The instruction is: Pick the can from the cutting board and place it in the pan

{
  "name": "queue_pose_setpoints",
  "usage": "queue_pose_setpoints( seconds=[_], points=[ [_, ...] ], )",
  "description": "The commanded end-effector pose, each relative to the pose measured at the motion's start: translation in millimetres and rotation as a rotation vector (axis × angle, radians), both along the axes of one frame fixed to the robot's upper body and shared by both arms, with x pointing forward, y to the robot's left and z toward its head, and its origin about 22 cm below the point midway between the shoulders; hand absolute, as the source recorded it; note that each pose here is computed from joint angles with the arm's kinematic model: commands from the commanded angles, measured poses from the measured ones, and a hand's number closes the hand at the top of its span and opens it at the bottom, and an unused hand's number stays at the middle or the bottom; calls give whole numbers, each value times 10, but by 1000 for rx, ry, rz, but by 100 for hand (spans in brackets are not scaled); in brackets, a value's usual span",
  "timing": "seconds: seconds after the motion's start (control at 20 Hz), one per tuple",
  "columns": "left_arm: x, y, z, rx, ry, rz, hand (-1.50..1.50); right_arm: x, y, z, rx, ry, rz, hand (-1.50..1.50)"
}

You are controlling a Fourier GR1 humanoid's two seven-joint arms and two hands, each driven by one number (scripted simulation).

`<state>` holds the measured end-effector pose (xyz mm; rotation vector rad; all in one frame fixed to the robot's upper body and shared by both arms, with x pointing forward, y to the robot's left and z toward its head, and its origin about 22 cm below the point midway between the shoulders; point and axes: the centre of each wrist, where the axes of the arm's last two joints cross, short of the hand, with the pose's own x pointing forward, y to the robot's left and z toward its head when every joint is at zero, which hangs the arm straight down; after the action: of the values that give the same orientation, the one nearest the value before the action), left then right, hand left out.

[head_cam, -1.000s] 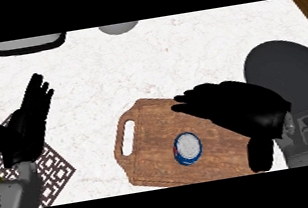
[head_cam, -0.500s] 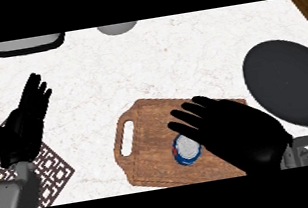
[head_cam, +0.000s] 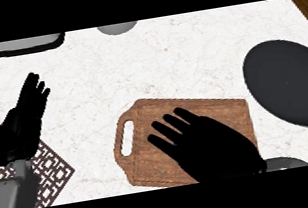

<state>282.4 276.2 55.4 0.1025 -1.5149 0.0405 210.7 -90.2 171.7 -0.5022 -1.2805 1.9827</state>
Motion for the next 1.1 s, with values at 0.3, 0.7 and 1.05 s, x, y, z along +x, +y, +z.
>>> queue_pose_setpoints(
  seconds=[0.3,0.7,1.05],
  points=[
    [-22,29,-56,-19,-11,8,0,62,132,-196,-120,-3,-78,-150],
    [-12,-99,105,-6,-18,-1,0,132,61,-518,-125,12,-48,-150],
    [-151,-51,37,-8,6,-15,0,411,269,-655,-146,38,-46,-150]
  ],
)
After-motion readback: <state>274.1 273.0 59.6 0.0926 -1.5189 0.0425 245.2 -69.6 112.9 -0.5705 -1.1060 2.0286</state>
